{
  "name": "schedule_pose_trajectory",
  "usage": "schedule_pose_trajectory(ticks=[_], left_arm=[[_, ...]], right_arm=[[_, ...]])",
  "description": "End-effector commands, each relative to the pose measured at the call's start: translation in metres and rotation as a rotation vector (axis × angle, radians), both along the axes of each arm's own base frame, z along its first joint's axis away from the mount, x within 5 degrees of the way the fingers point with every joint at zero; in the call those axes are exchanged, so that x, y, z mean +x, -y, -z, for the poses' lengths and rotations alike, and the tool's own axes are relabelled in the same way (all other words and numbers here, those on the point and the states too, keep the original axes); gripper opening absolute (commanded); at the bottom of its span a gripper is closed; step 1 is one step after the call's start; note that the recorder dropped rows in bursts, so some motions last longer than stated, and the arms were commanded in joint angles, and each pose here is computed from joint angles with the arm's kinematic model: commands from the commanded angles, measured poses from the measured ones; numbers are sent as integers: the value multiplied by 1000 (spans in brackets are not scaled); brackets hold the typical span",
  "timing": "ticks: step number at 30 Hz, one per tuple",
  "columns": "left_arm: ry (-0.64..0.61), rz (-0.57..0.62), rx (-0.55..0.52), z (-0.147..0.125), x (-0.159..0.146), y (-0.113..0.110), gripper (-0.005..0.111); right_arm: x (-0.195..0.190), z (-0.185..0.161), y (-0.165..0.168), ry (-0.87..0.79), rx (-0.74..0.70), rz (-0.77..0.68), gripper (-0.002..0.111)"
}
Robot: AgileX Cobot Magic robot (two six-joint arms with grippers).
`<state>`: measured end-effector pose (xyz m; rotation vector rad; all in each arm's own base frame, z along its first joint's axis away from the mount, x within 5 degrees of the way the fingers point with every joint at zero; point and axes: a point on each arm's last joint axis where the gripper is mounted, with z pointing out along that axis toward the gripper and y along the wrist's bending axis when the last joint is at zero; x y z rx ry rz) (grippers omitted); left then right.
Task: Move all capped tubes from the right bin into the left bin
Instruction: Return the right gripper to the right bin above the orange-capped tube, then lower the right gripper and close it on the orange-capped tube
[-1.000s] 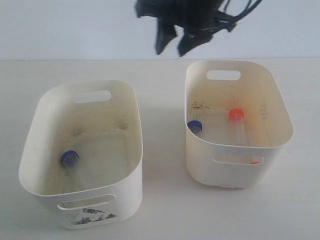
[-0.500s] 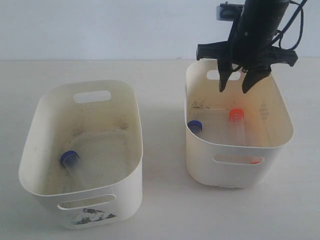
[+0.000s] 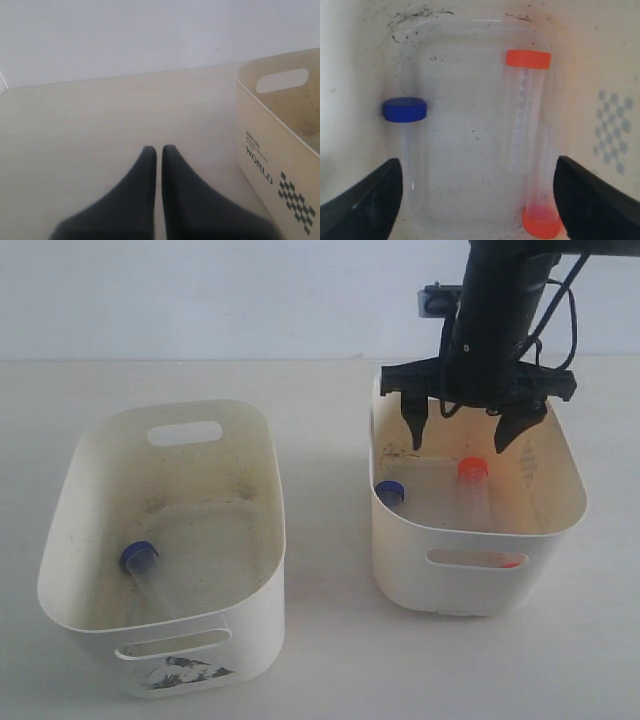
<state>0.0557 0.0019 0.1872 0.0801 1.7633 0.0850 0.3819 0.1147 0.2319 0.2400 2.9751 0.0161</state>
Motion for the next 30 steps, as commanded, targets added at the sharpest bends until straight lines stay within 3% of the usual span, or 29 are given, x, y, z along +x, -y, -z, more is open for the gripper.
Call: schedule_pose_trajectory(ticks=[1, 24, 30], left_arm=[[16, -3, -23, -2, 0, 0, 4], [16, -3, -23, -2, 0, 0, 4], [16, -3, -23, -2, 0, 0, 4]], right_arm=[[3, 11, 1, -19, -9, 22, 78], [14, 55, 2, -77, -95, 57, 78], [14, 67, -2, -82, -178, 29, 78]])
